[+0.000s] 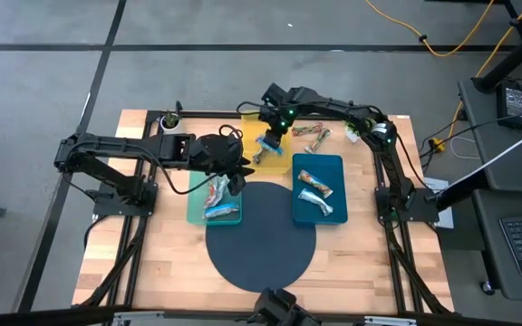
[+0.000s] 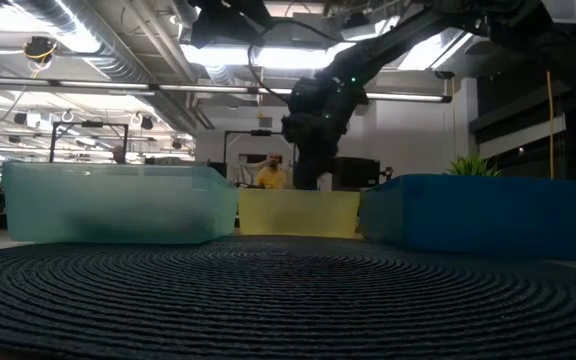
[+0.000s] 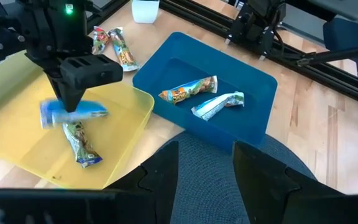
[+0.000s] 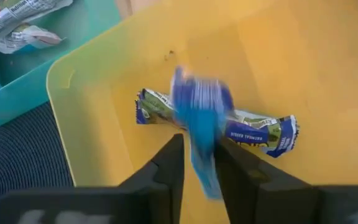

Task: Pick and place Granola Bars by type
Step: Put the blue granola bar into the yellow bin, then put the orange granola bar into the blue bin

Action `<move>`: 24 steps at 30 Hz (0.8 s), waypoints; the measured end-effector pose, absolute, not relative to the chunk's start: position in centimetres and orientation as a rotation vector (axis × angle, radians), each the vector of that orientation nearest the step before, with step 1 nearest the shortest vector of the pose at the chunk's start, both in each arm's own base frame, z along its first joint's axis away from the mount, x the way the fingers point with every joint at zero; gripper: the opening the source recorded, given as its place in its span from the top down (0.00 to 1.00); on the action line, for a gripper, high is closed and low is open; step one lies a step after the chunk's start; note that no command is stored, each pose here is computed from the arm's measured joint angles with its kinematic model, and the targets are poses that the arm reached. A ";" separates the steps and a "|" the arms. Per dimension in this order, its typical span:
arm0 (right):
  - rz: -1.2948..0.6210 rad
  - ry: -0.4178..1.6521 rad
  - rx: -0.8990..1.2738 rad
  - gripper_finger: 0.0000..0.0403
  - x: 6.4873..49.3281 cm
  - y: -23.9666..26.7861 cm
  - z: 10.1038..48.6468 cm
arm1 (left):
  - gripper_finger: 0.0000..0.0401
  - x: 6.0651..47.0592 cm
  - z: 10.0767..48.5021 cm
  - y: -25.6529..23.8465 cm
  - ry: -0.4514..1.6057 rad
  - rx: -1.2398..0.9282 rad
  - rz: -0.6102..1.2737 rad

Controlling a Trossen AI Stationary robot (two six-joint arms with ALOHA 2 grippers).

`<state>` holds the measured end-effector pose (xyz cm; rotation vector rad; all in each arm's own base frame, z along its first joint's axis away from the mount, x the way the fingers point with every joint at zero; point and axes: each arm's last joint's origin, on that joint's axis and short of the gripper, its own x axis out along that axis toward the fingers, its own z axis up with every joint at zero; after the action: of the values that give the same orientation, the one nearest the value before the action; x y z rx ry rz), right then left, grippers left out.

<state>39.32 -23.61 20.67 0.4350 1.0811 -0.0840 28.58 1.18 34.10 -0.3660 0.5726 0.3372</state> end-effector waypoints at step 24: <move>-0.115 1.131 0.355 0.69 39.1 -23.7 23.5 | 0.64 28.6 34.1 0.4 0.580 -0.371 0.319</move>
<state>39.10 -23.72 23.52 0.3550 1.1308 -0.1153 28.57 0.39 34.05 -0.3709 0.5799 0.3190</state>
